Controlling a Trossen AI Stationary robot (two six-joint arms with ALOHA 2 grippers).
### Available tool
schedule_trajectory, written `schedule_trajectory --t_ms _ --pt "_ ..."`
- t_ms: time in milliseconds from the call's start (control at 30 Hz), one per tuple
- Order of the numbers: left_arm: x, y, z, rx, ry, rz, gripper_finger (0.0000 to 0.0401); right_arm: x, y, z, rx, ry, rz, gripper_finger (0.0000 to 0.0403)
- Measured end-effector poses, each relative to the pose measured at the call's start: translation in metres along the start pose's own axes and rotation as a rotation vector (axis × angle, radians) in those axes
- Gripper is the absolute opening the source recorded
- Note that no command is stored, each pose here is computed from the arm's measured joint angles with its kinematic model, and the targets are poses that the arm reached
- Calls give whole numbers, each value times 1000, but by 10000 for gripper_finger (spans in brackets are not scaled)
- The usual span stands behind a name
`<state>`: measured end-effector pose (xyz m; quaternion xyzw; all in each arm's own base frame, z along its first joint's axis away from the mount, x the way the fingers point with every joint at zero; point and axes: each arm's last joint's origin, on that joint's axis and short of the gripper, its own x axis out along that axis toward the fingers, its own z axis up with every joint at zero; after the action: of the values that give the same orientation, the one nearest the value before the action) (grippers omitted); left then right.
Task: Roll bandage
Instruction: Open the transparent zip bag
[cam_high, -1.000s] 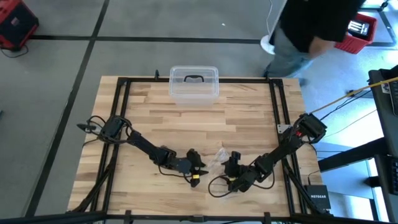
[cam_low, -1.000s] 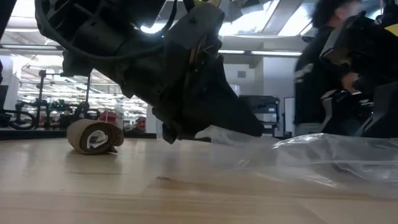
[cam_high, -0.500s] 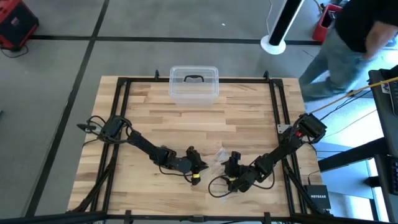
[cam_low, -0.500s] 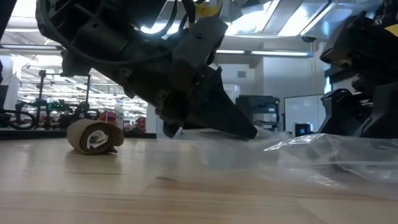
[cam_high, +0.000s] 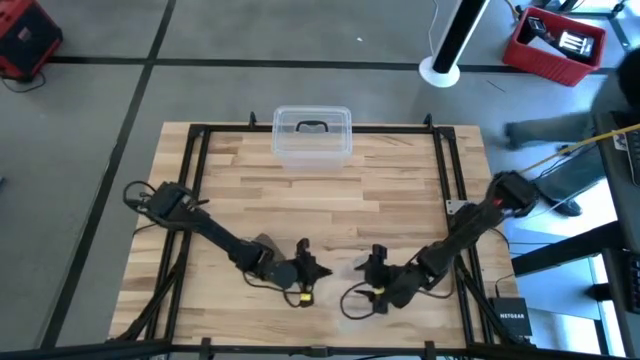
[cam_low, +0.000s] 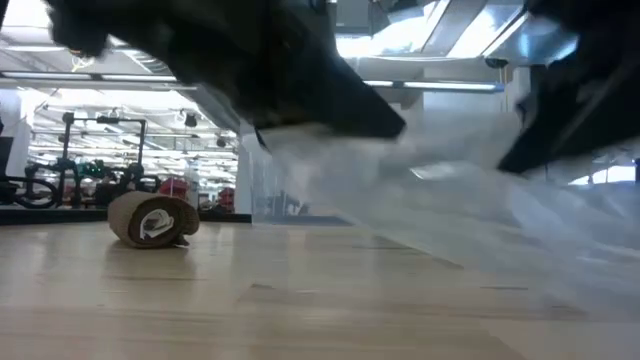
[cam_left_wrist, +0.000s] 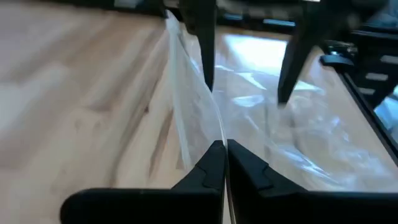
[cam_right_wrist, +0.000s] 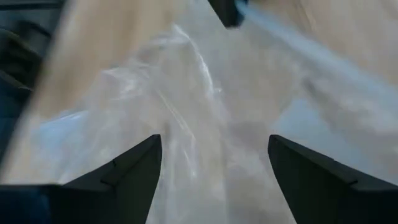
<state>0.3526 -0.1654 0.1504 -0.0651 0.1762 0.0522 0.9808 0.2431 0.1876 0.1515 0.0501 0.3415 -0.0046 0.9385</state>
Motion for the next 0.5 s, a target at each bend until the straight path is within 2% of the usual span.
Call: schedule_trajectory --t_ms 167,267,367,500 --pt "-18 -7 15 178 -15 19 1 -42 2 43 -50 -123 125 296" --pt "-26 -9 23 317 -42 56 1 -57 2 61 -127 -205 148 296" --pt "-35 -9 34 447 -78 135 1 -63 2 78 -248 -274 134 296" --pt "-39 -8 46 592 -95 316 1 -65 2 99 -412 -333 92 296"
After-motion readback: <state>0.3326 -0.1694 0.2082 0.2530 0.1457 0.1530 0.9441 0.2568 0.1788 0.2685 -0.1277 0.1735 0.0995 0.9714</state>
